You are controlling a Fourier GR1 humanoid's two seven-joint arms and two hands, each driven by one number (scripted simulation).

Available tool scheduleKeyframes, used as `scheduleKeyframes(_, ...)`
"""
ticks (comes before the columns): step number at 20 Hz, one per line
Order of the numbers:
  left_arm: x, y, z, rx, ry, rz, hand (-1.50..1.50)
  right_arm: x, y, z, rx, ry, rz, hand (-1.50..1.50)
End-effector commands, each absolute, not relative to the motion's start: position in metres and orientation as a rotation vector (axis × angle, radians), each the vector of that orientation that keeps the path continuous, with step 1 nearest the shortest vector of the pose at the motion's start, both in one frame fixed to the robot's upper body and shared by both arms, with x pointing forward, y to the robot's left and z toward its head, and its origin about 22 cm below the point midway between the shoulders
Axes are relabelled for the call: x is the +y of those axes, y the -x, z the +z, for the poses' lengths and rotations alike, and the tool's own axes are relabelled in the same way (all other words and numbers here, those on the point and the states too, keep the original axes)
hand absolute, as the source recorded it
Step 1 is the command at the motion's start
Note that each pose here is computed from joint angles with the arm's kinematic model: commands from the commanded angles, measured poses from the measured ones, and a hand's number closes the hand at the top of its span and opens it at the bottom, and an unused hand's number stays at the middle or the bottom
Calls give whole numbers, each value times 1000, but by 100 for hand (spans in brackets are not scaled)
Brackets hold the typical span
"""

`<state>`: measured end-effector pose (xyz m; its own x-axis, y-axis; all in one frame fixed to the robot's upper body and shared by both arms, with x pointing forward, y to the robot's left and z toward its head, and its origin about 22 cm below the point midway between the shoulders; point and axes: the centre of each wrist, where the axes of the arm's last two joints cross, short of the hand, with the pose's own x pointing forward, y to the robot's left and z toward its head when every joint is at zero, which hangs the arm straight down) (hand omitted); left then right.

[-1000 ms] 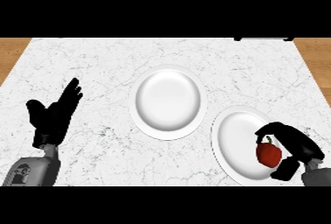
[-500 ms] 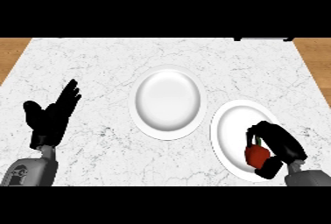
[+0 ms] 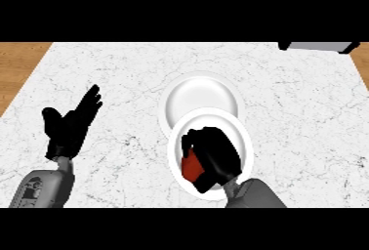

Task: Pick the bell pepper from the plate and place it in the plate

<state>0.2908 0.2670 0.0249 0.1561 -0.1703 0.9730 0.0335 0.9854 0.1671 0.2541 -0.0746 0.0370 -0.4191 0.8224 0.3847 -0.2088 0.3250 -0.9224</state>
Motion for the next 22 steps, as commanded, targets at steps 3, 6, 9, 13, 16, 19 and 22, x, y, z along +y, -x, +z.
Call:
scheduleKeyframes(3,264,-292,17,-1400,-121,-139,0,-20,-237,86,-1869,829,1022,150)
scheduleKeyframes(6,274,-297,25,-1399,-149,-134,0,-5,-227,85,-1850,931,897,150)
scheduleKeyframes(9,257,-289,17,-1401,-121,-148,0,7,-222,86,-1808,959,756,150)
scheduleKeyframes(13,275,-298,24,-1416,-149,-136,0,22,-247,101,-1747,1000,635,150)
scheduleKeyframes(16,275,-289,17,-1408,-129,-132,0,28,-262,115,-1721,957,571,150)
scheduleKeyframes(19,260,-291,8,-1393,-144,-123,0,25,-273,94,-1683,1000,555,150)
scheduleKeyframes(22,282,-286,17,-1424,-137,-115,0,15,-286,68,-1677,1027,545,150)
